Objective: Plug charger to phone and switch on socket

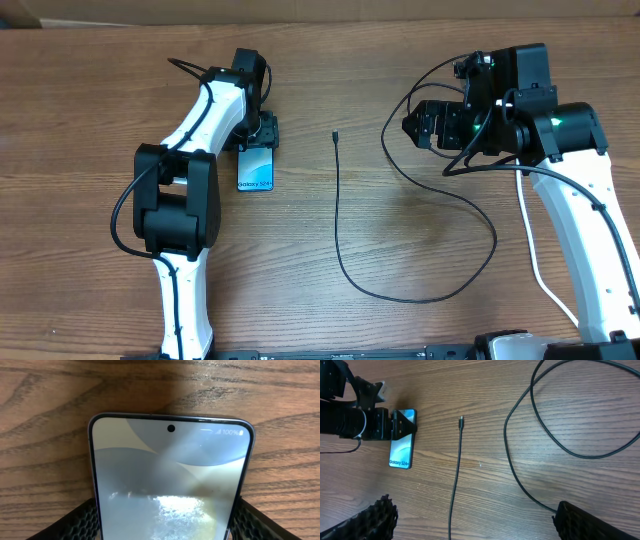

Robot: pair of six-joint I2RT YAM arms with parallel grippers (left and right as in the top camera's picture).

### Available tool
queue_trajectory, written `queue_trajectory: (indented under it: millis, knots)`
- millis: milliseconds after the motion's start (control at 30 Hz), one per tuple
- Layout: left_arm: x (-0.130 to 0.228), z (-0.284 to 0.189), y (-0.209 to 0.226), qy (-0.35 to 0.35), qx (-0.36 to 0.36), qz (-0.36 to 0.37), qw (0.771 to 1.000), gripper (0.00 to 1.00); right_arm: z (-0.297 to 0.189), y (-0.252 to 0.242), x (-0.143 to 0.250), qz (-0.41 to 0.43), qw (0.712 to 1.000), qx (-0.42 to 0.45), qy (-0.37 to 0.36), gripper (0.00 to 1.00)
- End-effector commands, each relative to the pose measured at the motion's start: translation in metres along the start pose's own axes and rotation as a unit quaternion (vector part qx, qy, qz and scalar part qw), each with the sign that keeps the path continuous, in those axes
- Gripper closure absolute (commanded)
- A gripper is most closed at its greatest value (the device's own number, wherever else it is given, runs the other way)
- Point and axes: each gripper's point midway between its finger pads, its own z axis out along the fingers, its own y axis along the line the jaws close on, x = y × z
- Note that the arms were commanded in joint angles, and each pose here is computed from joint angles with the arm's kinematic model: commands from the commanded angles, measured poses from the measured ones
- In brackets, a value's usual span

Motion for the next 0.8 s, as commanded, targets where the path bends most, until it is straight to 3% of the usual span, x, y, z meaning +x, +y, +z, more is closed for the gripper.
queue_trajectory:
  millis: [0, 100, 300, 600, 767]
  knots:
    - [0.018, 0.014, -0.001, 0.031, -0.006, 0.01, 0.999, 0.47, -0.003, 0.002, -0.003, -0.003, 1.0, -0.005, -0.006, 0.0]
    - [0.018, 0.014, -0.001, 0.031, -0.006, 0.01, 0.999, 0.54, -0.003, 0.002, -0.003, -0.003, 1.0, -0.005, -0.006, 0.0]
    - [0.019, 0.014, -0.001, 0.032, -0.006, 0.01, 0.999, 0.96, -0.003, 0.004, -0.005, -0.003, 1.0, -0.009, -0.009, 0.0]
    - [0.008, -0.014, -0.001, 0.026, -0.006, -0.043, 0.999, 0.96, -0.003, 0.009, -0.01, -0.008, 0.999, -0.025, -0.02, 0.01]
    - [-0.004, -0.055, 0.001, 0.023, -0.002, -0.083, 0.996, 0.96, -0.002, 0.014, -0.008, -0.012, 0.999, -0.028, -0.016, 0.1]
